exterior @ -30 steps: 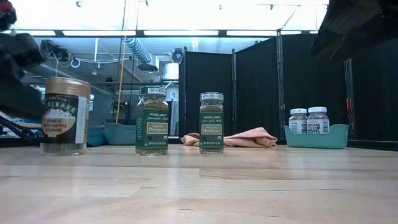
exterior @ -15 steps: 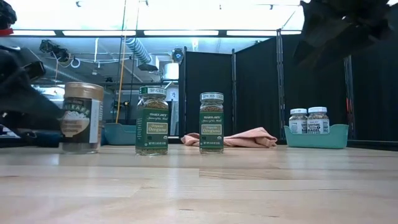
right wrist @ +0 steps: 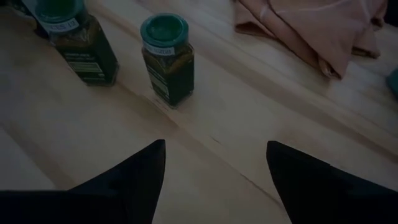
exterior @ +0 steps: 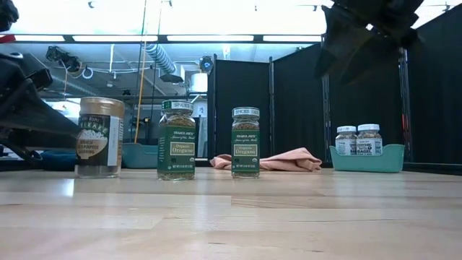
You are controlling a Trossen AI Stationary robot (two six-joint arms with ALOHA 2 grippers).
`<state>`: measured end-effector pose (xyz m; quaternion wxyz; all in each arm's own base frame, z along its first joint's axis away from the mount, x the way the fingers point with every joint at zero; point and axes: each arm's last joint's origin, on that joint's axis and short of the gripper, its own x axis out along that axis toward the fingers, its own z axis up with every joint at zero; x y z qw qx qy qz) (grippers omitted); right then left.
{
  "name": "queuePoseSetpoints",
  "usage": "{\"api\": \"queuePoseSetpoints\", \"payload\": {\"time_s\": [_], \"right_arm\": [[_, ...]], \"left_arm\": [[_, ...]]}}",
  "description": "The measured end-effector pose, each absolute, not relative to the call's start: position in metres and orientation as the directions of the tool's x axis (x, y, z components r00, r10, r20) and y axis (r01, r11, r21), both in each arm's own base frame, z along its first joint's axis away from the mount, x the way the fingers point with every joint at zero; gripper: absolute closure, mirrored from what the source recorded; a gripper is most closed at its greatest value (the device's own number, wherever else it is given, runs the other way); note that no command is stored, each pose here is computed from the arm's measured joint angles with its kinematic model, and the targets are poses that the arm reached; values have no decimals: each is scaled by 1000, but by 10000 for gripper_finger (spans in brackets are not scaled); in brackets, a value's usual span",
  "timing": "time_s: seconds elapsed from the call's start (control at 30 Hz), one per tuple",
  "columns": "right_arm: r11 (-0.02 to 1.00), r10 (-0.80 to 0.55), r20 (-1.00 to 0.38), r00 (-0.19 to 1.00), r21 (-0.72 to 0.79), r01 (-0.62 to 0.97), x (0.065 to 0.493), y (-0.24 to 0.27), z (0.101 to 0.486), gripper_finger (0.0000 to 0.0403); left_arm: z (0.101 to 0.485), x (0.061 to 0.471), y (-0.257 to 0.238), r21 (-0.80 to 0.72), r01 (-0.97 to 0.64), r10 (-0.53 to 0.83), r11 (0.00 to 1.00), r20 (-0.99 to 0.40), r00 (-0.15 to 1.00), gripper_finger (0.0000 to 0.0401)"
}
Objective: Sort spices by type
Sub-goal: Put the gold seasoning bottle into the light green bin
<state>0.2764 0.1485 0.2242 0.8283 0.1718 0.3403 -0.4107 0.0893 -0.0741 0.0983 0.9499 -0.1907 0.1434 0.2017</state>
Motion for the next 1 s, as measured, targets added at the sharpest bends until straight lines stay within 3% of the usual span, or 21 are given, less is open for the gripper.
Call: {"api": "queuePoseSetpoints", "payload": {"time_s": [0.5, 1.0], "right_arm": [[612, -566, -696, 441, 3, 791, 284, 142, 225, 117], [612, -562, -695, 448, 15, 791, 285, 142, 225, 117]], "left_arm": [[101, 98, -72, -221, -452, 371, 864, -327, 869, 38], [97, 102, -74, -245, -445, 373, 861, -290, 881, 38]]}}
